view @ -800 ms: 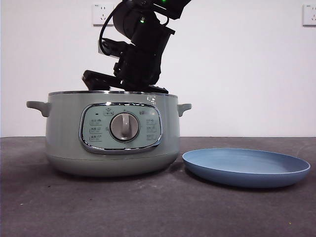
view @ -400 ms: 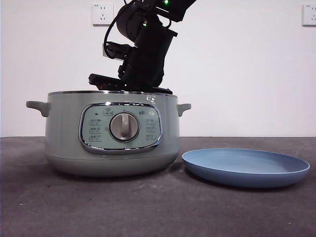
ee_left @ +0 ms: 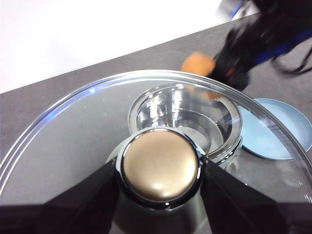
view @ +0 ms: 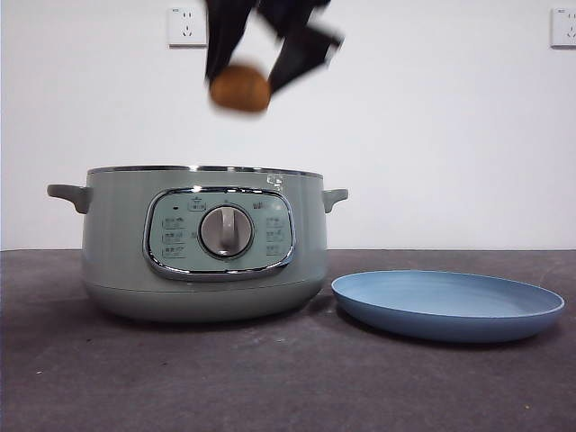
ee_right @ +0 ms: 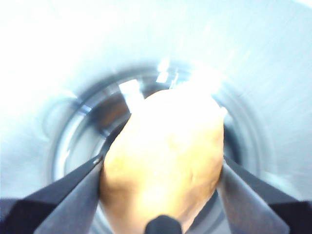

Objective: Take the potato out from the steamer,put the potato on the plate,close the lid

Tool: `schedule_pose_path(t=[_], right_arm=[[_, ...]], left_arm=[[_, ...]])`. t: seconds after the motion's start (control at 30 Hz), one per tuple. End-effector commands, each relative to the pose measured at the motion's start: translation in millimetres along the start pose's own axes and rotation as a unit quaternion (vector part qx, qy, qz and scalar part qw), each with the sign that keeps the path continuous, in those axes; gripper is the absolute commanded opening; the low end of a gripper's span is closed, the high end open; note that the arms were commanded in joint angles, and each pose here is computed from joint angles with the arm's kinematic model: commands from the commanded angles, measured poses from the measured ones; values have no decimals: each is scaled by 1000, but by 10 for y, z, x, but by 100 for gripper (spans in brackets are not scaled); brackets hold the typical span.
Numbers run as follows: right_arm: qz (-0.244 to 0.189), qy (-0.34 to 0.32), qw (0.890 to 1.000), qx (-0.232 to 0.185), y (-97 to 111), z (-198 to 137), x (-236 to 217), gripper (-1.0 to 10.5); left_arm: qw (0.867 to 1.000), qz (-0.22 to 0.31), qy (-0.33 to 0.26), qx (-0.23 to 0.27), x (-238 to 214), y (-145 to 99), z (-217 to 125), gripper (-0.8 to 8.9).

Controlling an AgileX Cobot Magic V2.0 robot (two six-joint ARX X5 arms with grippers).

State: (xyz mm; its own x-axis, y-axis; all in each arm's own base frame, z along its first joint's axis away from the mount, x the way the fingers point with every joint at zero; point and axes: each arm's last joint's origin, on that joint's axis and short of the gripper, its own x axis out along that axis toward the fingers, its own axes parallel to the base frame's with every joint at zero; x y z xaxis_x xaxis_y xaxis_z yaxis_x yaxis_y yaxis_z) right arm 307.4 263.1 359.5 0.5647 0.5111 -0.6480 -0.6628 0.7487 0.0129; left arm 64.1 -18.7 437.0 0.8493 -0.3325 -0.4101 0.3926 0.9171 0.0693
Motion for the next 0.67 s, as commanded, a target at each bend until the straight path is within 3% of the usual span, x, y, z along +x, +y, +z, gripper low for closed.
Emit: schedule_pose_path(t=[0.03, 0.3, 0.67], right_arm=[[-14, 1, 1000, 1, -100, 3, -232, -17], [-61, 49, 996, 42, -552, -143, -783, -17], [-91, 134, 983, 88, -978, -676, -416, -17]], left_arm=[[999, 1, -36, 3, -32, 7, 89, -9], [999, -23, -35, 4, 88, 17, 149, -9], [998, -49, -35, 8, 246, 35, 224, -9]])
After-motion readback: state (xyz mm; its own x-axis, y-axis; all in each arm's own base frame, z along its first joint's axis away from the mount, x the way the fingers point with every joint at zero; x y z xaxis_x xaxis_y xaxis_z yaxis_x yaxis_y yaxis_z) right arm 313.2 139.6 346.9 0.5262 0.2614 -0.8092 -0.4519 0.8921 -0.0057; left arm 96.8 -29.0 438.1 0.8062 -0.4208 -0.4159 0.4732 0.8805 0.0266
